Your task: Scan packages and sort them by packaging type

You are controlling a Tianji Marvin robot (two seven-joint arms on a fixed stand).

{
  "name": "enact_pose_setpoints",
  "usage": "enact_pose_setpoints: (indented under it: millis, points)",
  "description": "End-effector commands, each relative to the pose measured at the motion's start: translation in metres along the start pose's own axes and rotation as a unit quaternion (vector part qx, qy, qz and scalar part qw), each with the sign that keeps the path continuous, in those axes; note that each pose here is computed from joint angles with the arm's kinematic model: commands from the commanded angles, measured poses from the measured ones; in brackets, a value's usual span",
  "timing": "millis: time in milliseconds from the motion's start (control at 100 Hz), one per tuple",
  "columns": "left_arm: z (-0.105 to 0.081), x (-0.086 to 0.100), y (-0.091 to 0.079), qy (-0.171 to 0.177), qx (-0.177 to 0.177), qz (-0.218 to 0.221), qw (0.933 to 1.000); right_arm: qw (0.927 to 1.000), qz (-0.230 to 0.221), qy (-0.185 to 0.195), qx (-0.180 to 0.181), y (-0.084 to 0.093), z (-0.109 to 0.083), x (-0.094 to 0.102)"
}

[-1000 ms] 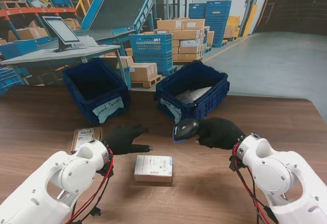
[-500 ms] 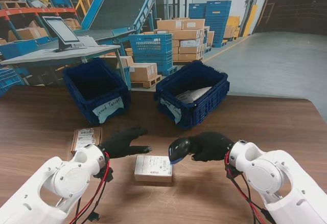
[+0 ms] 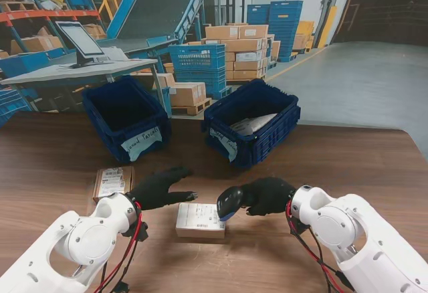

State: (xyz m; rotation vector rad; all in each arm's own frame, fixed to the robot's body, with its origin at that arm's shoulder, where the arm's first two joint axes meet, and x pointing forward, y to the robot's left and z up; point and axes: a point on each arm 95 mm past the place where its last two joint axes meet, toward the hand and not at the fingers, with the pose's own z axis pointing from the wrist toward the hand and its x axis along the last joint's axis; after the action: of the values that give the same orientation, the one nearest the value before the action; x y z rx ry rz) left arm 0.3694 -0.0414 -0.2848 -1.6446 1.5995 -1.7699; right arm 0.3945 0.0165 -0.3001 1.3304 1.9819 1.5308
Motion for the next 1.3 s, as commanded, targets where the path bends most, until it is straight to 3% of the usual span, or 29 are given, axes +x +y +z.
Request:
enact_pose_setpoints:
  millis: [0, 580, 1290]
  points:
    - [-0.001, 0.005, 0.003, 0.007, -0.005, -0.007, 0.9999, 1.0, 0.001, -0.002, 0.007, -0.004, 0.003, -0.001]
    - [-0.003, 0.005, 0.005, 0.01, -0.008, -0.006, 0.9999, 0.9999, 0.008, -0.011, 0.005, -0.012, 0.013, -0.006]
    - [-0.003, 0.002, 0.005, 0.012, -0.018, -0.006, 0.9998, 0.9999, 0.011, 0.003, 0.005, -0.019, 0.013, 0.007]
